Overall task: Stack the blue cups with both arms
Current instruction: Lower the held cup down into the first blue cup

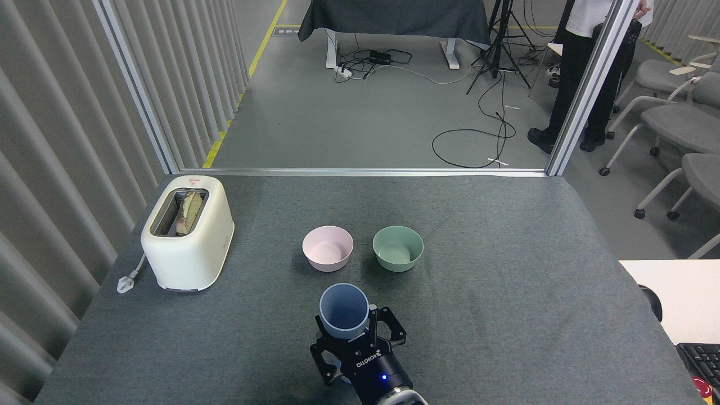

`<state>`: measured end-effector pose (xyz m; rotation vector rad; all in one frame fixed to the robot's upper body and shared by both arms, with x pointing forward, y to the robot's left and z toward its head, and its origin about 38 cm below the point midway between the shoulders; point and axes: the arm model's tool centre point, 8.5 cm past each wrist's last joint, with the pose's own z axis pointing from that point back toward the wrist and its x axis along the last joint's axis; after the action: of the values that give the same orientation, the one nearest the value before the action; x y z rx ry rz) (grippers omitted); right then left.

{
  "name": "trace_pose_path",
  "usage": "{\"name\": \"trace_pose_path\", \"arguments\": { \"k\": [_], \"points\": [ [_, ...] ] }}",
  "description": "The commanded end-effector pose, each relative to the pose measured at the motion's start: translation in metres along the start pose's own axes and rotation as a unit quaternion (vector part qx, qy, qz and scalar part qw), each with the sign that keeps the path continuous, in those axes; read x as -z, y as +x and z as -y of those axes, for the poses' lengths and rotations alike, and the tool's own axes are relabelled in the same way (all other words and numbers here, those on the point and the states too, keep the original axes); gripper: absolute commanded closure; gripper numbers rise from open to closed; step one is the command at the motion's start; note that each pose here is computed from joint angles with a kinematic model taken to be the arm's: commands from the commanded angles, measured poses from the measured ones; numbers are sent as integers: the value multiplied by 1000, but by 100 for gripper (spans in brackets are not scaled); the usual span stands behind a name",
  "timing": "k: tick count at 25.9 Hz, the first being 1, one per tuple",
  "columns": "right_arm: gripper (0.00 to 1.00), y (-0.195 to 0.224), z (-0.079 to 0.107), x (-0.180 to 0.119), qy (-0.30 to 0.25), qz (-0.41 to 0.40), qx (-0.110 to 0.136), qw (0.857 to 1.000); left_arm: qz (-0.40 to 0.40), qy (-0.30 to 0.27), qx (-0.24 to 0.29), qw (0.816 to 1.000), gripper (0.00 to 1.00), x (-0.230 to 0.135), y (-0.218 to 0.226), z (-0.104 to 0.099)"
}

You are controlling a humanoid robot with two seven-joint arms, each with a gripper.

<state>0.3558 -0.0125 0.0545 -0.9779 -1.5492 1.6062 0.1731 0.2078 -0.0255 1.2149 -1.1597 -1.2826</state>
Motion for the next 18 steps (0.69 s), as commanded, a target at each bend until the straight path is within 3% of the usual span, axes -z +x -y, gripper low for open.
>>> {"name": "trace_pose_path", "arguments": {
  "k": [1, 16, 18],
  "points": [
    [36, 0, -4, -3, 4, -1, 3, 1000, -1, 0, 0, 1000, 0, 1, -1, 0],
    [35, -7, -23, -17, 15, -14, 7, 1000, -3, -2, 0, 1000, 0, 0, -2, 1],
    [22, -7, -25, -18, 18, -14, 8, 1000, -2, -2, 1, 1000, 0, 0, -2, 1]
  ]
}}
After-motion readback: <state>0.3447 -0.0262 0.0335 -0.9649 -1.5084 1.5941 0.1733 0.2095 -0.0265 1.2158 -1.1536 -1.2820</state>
